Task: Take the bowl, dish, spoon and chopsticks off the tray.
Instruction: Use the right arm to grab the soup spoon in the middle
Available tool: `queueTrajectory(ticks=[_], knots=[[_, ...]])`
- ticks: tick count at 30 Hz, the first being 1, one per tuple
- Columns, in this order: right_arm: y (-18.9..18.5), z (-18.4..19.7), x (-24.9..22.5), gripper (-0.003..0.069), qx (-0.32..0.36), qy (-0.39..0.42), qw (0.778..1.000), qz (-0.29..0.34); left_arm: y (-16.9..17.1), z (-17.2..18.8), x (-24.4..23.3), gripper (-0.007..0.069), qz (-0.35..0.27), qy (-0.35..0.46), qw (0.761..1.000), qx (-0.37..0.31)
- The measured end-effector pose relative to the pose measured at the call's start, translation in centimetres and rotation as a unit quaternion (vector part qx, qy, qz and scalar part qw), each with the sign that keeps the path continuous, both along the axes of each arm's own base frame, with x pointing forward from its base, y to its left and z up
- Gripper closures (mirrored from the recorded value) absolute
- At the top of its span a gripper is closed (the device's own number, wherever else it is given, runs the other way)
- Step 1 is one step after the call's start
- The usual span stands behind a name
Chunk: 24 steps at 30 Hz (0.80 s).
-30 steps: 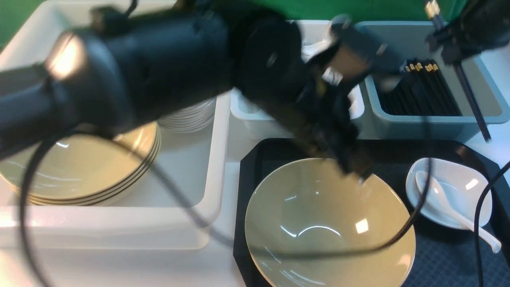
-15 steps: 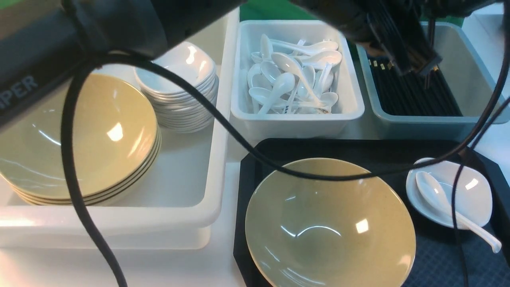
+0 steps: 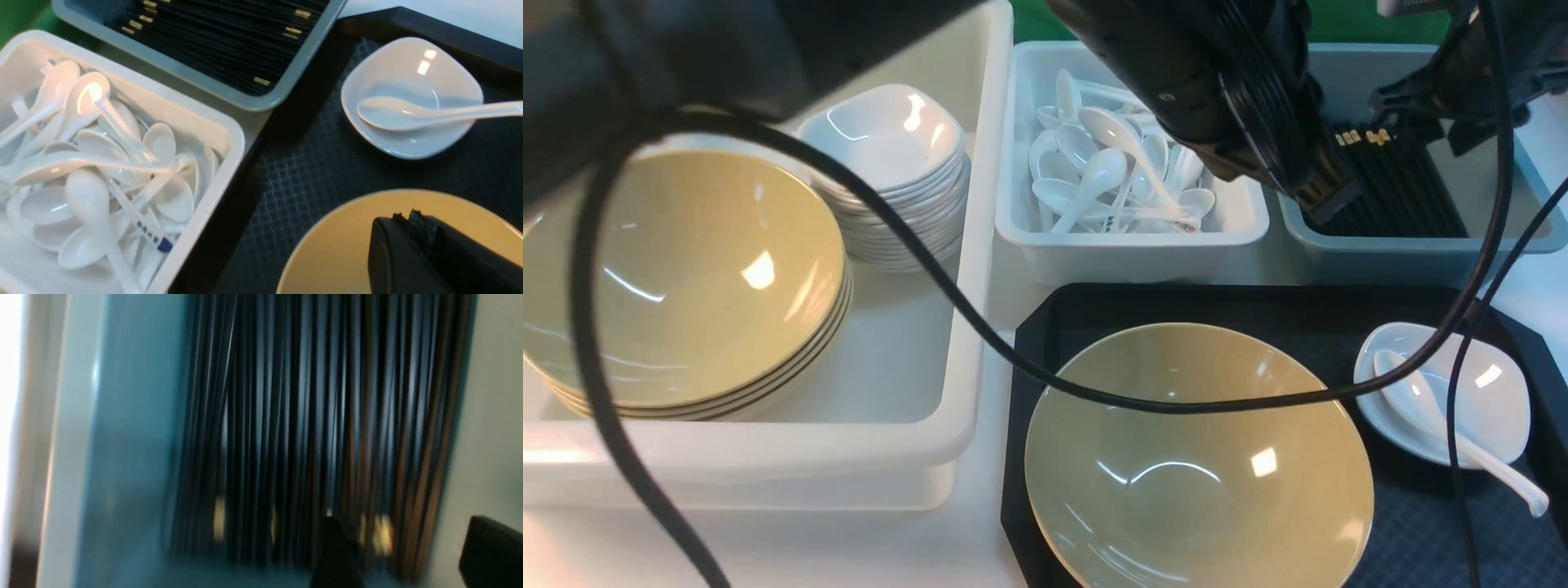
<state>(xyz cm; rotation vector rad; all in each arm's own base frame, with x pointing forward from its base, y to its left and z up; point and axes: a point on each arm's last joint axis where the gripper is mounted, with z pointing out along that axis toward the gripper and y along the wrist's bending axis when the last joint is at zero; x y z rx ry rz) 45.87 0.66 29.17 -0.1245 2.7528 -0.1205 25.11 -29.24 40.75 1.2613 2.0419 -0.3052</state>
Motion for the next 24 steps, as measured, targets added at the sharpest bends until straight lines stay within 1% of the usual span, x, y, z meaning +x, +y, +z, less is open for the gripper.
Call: queueTrajectory(ticks=[1, 2, 4, 6, 8, 10, 11, 13, 15, 20, 24], knots=[[0.1, 0.1, -0.1, 0.0228, 0.002, 0.001, 1.000, 0.003, 0.1, 0.1, -0.1, 0.0636, 0.000, 0.000, 1.000, 0.000], [0.3, 1.7, -1.3, 0.0227, 0.009, -0.004, 1.000, 0.020, 0.7, 0.3, -0.5, 0.0636, -0.001, 0.005, 1.000, 0.010], [1.0, 3.4, -3.1, 0.0225, 0.028, -0.012, 0.999, 0.039, 1.6, 0.3, -1.3, 0.0636, -0.001, 0.011, 1.000, 0.021], [1.9, 5.1, -5.8, 0.0225, 0.049, -0.016, 0.997, 0.064, 2.5, -0.5, -2.1, 0.0636, -0.001, 0.022, 0.999, 0.038], [2.2, 5.7, -7.2, 0.0225, 0.053, -0.015, 0.996, 0.073, 3.1, -1.0, -2.5, 0.0636, -0.001, 0.028, 0.999, 0.045], [2.9, 6.1, -11.3, 0.0225, 0.054, 0.001, 0.994, 0.099, 4.7, -2.7, -3.9, 0.0636, -0.001, 0.044, 0.997, 0.064], [2.9, 6.0, -11.5, 0.0225, 0.054, 0.004, 0.993, 0.101, 4.8, -2.8, -4.0, 0.0636, -0.001, 0.044, 0.997, 0.063], [3.0, 5.4, -13.7, 0.0225, 0.052, 0.022, 0.992, 0.108, 5.5, -4.1, -4.6, 0.0636, -0.001, 0.047, 0.997, 0.067], [2.9, 3.7, -16.2, 0.0225, 0.049, 0.058, 0.990, 0.119, 5.7, -5.8, -5.1, 0.0636, -0.002, 0.051, 0.998, 0.048], [2.8, -0.5, -18.3, 0.0225, 0.049, 0.117, 0.985, 0.117, 5.5, -8.1, -5.6, 0.0636, -0.002, 0.072, 0.997, 0.022], [2.7, -3.2, -18.4, 0.0225, 0.048, 0.113, 0.986, 0.112, 5.3, -8.7, -5.9, 0.0636, -0.015, 0.083, 0.996, 0.012]])
